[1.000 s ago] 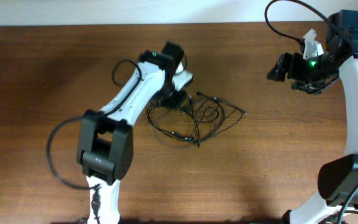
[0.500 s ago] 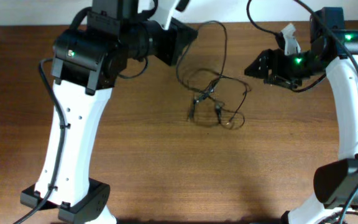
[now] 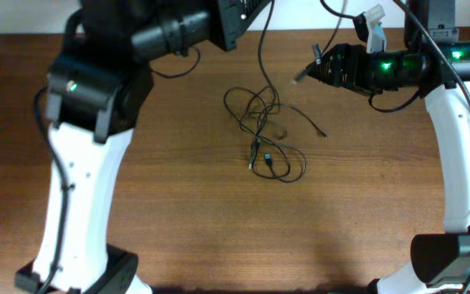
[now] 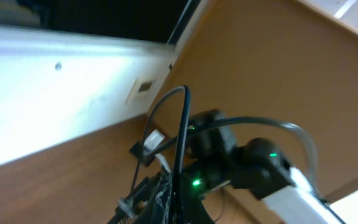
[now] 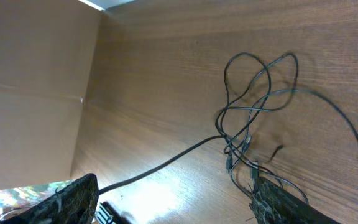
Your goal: Untangle cables
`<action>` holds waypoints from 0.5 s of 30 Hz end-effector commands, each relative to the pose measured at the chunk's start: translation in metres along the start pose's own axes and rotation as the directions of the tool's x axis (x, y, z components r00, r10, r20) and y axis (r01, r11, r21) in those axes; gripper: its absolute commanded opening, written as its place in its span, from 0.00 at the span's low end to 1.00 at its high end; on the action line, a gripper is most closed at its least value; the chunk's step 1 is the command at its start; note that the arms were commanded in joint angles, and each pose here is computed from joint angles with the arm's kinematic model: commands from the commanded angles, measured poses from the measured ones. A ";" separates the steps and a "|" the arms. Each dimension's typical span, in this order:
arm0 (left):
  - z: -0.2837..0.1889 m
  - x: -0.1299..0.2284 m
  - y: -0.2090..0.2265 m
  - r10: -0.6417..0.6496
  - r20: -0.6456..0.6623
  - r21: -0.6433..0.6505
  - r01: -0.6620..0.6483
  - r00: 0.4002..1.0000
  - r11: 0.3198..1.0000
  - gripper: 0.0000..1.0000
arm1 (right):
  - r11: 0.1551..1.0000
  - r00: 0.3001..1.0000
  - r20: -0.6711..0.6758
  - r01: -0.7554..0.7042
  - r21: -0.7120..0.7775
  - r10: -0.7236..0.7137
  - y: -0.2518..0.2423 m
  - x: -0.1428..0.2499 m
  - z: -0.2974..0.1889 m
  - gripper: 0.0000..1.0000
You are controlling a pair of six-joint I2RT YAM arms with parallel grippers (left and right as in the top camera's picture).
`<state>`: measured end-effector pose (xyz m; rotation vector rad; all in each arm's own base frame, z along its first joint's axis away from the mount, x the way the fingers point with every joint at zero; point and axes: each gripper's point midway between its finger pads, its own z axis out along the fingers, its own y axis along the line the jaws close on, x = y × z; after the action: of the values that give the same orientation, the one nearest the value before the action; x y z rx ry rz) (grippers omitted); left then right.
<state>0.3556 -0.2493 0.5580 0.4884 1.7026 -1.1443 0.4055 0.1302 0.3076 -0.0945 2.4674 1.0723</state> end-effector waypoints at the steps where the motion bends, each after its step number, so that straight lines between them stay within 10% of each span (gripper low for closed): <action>1: -0.057 -0.046 -0.040 0.096 0.197 -0.087 -0.080 0.976 0.993 0.00 | 1.000 1.000 0.007 -0.007 0.026 0.007 -0.002 -0.001 -0.001 0.79; 15: -0.201 -0.142 -0.088 0.603 0.498 -0.595 -0.261 0.623 0.760 0.00 | 0.996 0.999 -0.024 -0.041 0.078 0.043 -0.012 0.008 0.000 0.79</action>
<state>0.2660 -0.1183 0.7141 0.1846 1.1516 -0.5493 0.4011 0.1232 0.2974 -0.0318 2.5313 1.0208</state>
